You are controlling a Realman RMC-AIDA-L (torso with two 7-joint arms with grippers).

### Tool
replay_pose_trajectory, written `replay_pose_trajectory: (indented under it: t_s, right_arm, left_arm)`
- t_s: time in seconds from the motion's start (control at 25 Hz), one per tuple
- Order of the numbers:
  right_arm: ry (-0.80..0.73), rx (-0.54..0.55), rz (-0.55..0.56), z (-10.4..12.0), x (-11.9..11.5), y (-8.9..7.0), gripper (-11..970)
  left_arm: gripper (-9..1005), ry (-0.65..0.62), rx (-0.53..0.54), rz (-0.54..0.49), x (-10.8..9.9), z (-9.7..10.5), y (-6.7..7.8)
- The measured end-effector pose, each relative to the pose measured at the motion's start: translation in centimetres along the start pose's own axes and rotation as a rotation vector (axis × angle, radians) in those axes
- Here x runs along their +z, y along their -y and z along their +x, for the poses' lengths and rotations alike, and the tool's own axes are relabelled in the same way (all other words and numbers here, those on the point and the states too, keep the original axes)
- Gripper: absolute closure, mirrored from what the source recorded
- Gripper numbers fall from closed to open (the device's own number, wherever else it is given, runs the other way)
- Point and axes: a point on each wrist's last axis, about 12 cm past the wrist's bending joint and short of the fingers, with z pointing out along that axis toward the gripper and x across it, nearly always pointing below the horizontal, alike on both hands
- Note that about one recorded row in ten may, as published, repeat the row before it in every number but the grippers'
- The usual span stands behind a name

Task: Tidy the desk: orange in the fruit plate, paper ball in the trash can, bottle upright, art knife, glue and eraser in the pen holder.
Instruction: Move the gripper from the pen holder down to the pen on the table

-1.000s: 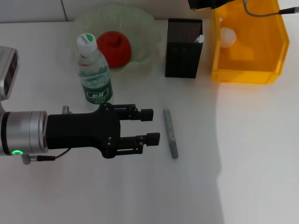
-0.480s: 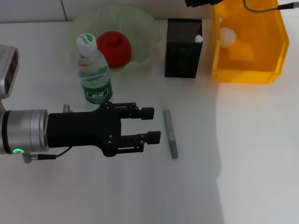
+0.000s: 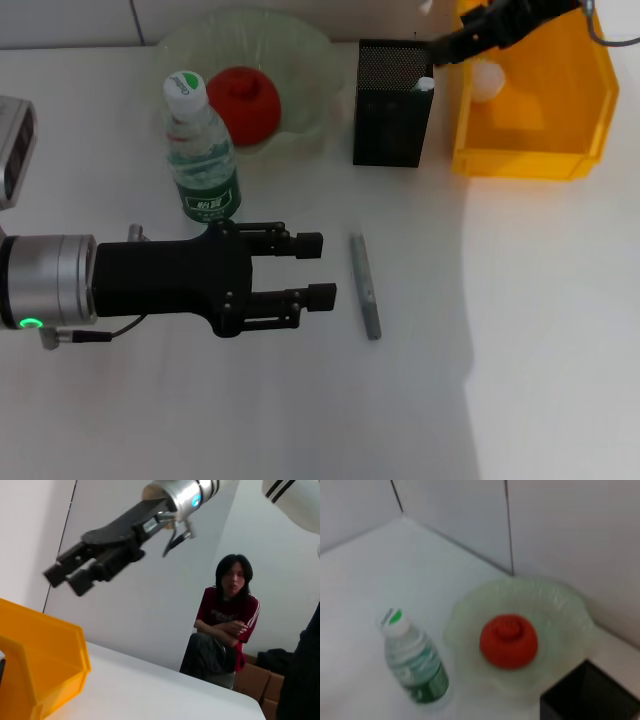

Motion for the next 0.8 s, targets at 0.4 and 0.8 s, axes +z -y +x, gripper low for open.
replay_pose_trajectory:
  t_s: [0.4,0.8]
  right_arm:
    - [-0.333,0.022,-0.149,1.6,4.8,-4.1,348]
    - [-0.45,-0.027,-0.088,3.0,10.1,-4.9,363]
  left_arm:
    - [374,-0.102,-0.019,0.011,-0.9,0.4,0.0]
    - [374,-0.119,-0.003,-0.004,-1.6,0.2,-0.1]
